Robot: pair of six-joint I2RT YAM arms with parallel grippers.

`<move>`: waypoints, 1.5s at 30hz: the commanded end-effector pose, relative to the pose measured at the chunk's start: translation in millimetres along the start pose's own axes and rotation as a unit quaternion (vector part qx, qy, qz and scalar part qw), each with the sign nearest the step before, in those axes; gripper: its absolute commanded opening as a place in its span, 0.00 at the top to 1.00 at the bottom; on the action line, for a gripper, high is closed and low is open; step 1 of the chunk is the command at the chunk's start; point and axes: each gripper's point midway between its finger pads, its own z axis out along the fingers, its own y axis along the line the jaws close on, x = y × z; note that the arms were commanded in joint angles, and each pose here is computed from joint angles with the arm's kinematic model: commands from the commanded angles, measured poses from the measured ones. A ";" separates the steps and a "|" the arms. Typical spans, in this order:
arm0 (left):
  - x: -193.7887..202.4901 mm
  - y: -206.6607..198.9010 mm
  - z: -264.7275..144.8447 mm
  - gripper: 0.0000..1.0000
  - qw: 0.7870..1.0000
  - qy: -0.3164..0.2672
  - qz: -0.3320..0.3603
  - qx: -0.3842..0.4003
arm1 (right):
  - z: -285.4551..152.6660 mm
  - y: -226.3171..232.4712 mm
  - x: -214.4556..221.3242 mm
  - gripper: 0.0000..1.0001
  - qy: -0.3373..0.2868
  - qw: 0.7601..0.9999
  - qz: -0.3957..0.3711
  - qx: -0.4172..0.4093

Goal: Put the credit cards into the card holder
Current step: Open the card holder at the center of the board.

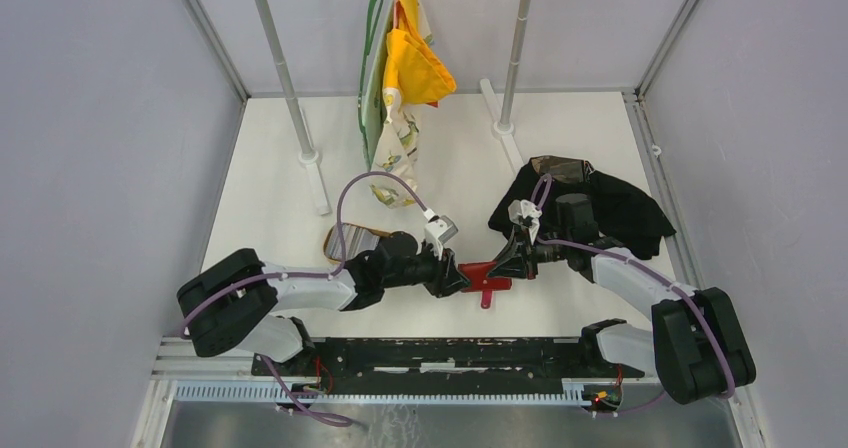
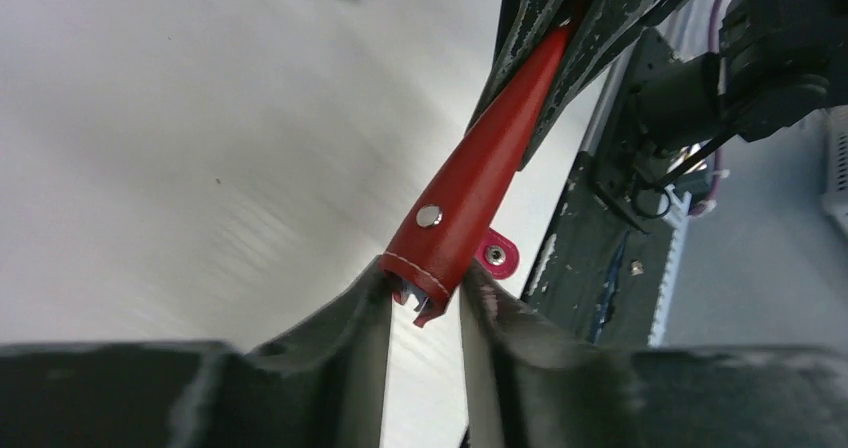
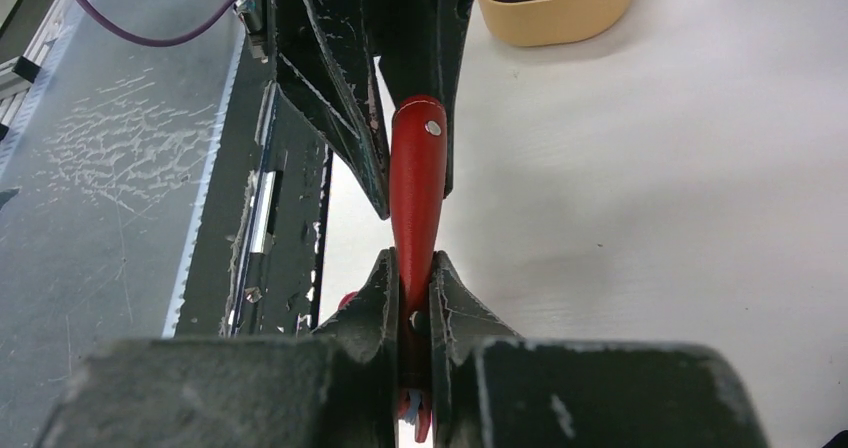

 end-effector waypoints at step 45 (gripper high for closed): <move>-33.5 -41.0 9.9 0.98 0.939 0.017 -0.321 0.127 | -33.7 -21.2 14.0 0.22 0.158 0.848 -0.498 0.091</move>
